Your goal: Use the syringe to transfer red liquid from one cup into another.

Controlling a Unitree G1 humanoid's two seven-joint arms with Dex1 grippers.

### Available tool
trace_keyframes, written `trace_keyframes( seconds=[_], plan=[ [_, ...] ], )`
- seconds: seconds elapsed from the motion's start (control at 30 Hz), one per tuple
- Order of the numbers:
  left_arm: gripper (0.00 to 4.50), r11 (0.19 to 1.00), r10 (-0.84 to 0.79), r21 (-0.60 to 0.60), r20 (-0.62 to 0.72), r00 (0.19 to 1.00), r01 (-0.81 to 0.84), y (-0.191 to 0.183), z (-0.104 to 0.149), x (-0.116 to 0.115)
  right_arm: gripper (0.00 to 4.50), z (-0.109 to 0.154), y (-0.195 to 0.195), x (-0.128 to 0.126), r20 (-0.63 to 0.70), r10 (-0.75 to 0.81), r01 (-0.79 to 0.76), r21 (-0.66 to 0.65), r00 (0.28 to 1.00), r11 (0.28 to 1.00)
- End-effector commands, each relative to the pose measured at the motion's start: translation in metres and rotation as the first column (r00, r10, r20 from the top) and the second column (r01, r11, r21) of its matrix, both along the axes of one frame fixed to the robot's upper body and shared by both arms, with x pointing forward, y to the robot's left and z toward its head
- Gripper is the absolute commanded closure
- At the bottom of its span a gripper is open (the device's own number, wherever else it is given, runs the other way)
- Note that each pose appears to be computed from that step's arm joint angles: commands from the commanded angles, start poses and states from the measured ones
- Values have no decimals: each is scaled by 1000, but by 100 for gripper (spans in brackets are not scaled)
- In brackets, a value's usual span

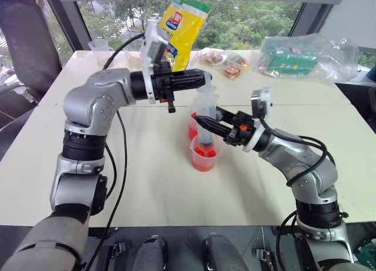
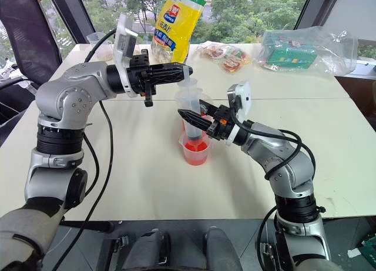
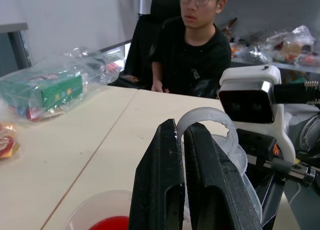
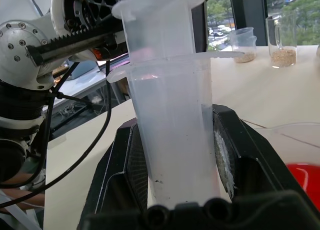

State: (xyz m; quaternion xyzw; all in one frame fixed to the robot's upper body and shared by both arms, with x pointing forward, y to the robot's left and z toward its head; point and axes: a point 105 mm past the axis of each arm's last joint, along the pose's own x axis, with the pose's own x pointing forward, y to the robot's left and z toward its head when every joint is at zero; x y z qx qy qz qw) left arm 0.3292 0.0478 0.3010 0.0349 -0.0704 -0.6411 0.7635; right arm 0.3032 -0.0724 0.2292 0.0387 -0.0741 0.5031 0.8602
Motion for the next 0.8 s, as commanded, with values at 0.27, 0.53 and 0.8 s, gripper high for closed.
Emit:
trace_keyframes(
  seconds=[0.27,0.53,0.8],
  plan=[
    [446,995,-61,81,-28,998,63,-16,-29,-12,305,47,-2,-5,165,-3,-7,60,986,998],
    [446,995,-52,79,-18,998,53,-14,-27,-13,305,45,-3,-4,152,-1,-6,50,988,999],
    [263,999,41,1,-1,999,-41,19,8,-8,305,23,2,-4,83,20,-23,29,996,999]
  ],
)
